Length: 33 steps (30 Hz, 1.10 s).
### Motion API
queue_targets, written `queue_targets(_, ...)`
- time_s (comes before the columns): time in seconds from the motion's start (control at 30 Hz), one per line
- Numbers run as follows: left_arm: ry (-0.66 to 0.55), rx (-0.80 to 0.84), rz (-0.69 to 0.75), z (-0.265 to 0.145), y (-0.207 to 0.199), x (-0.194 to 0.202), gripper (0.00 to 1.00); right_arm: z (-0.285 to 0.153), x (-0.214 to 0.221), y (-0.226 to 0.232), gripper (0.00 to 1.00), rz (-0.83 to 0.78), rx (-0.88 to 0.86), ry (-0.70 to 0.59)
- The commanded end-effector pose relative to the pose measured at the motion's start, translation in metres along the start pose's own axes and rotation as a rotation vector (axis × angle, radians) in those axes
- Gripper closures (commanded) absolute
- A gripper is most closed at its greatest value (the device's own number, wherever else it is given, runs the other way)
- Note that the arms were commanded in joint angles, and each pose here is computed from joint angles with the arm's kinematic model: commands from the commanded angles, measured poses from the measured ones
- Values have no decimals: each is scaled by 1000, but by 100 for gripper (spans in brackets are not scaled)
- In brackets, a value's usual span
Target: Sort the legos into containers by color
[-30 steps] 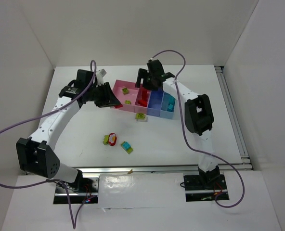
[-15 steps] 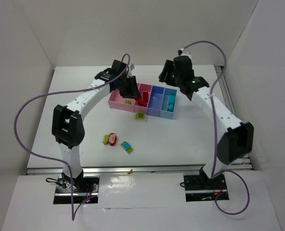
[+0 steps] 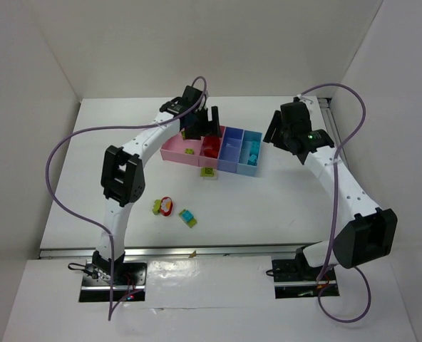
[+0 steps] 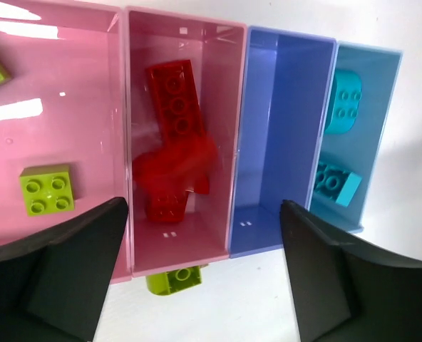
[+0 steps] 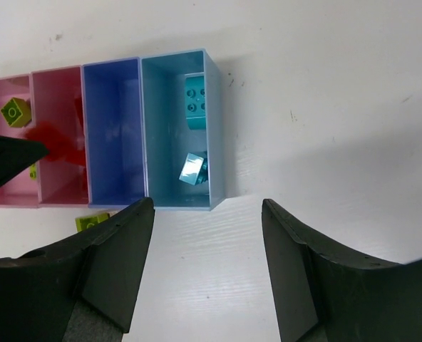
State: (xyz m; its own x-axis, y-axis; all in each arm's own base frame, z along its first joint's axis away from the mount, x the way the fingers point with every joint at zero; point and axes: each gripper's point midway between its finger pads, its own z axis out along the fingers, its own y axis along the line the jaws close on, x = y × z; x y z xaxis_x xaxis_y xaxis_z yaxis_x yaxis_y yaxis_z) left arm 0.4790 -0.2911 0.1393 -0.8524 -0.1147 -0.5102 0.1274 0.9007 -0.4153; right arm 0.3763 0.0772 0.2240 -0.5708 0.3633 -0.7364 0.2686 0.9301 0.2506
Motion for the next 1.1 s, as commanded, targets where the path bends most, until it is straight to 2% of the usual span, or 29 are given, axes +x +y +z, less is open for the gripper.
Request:
queue_targets(0.0, -51, -1, 4, -10, -9, -16, 0, -13, -6, -8, 31, 17, 17, -22)
queue_targets(0.2, -96, -7, 28, -53, -13, -21, 1, -11, -1, 1, 31, 8, -28, 3)
queue_targets(0.23, -143, -1, 32, -77, -18, -30, 3, -10, 4, 9, 31, 2, -60, 13)
queue_targets(0.37, -142, -96, 33, -115, 11, 3, 5, -13, 38, 49, 31, -91, -208, 71)
queue_targets(0.43, -149, -164, 20, -131, 30, 19, 6, -17, 72, 78, 31, -179, -273, 125)
queue_targets(0.47, -134, -188, 10, -144, 41, 39, 6, -16, 85, 86, 28, -218, -283, 138)
queue_targets(0.53, -127, -244, -22, -156, 64, 53, 6, -11, 113, 101, 21, -264, -295, 186)
queue_targets(0.6, -71, -302, -76, -160, 88, 82, 6, -13, 131, 124, 18, -289, -346, 195)
queue_targets(0.67, -78, -330, -117, -173, 101, 92, 7, -8, 156, 143, 16, -319, -381, 228)
queue_targets(0.7, -58, -359, -135, -173, 110, 104, 8, -5, 160, 148, 14, -317, -371, 232)
queue_targets(0.83, -102, -401, -211, -190, 125, 108, 9, 20, 171, 168, 12, -316, -301, 235)
queue_targets(0.97, -152, -414, -233, -201, 130, 100, 10, 47, 196, 175, 9, -326, -253, 255)
queue_targets(1.07, -149, -415, -223, -201, 131, 100, 10, 58, 193, 182, 8, -320, -244, 224)
